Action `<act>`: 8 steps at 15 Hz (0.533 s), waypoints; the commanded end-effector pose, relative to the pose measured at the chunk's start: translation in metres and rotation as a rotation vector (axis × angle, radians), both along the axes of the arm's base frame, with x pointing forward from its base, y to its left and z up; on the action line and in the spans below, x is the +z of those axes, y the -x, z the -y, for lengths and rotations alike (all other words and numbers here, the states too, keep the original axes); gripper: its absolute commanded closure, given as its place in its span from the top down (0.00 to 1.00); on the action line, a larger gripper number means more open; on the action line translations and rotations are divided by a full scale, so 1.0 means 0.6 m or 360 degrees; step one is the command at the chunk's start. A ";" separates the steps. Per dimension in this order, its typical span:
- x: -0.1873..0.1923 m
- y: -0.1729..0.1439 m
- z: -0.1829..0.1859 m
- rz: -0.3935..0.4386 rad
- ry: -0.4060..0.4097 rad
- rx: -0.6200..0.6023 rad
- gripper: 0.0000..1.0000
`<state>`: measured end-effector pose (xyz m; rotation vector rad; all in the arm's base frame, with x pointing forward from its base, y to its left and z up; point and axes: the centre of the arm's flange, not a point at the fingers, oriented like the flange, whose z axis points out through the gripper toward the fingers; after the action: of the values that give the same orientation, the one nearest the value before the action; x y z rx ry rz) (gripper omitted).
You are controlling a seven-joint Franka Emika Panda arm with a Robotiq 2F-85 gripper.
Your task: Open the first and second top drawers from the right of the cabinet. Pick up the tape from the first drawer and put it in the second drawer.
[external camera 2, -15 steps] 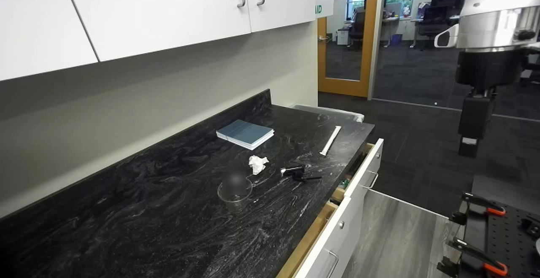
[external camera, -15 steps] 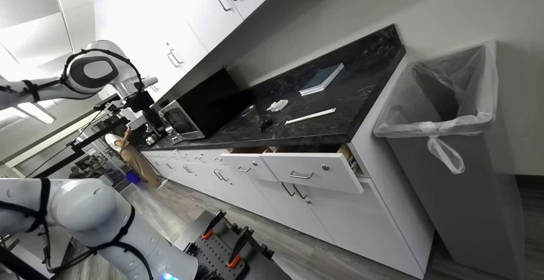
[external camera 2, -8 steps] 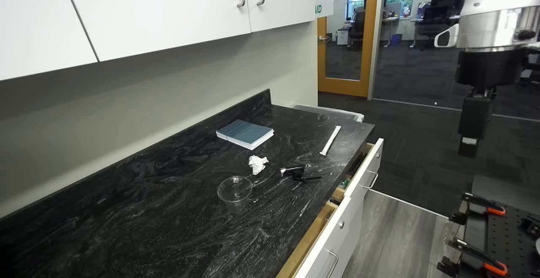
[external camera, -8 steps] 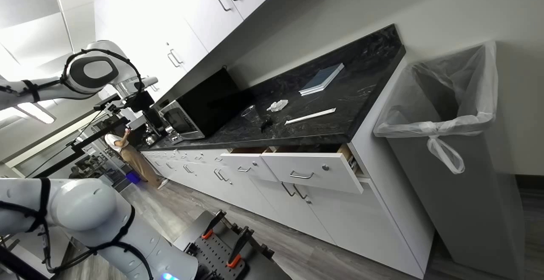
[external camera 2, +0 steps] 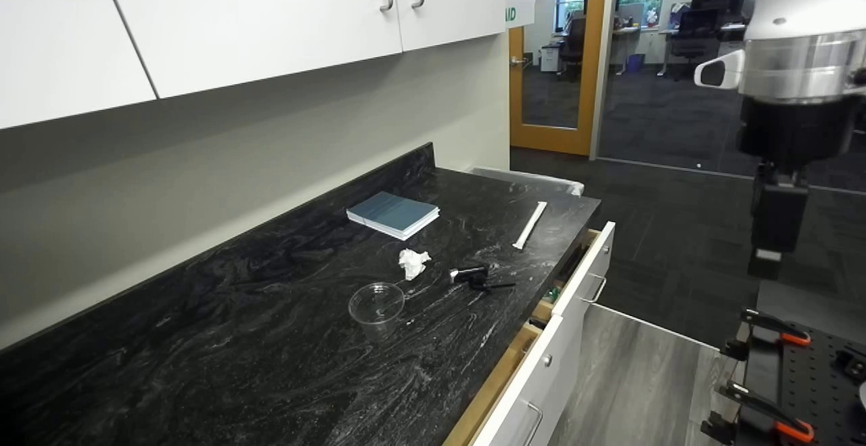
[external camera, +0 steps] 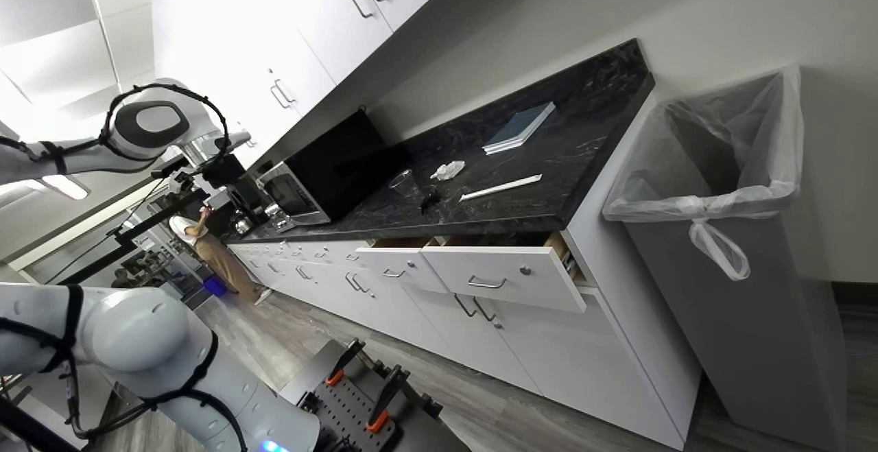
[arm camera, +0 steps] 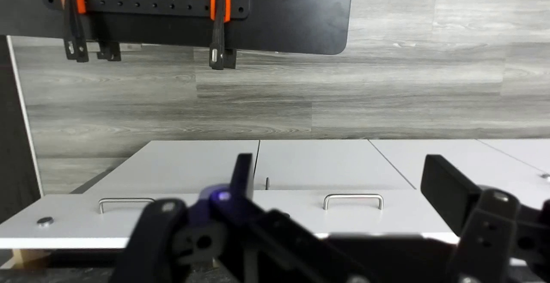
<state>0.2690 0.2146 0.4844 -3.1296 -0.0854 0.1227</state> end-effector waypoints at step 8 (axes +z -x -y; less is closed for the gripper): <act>-0.245 -0.026 -0.206 0.0099 0.0478 0.0777 1.00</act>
<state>0.2651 0.3193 0.3817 -3.3257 -0.7993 0.0349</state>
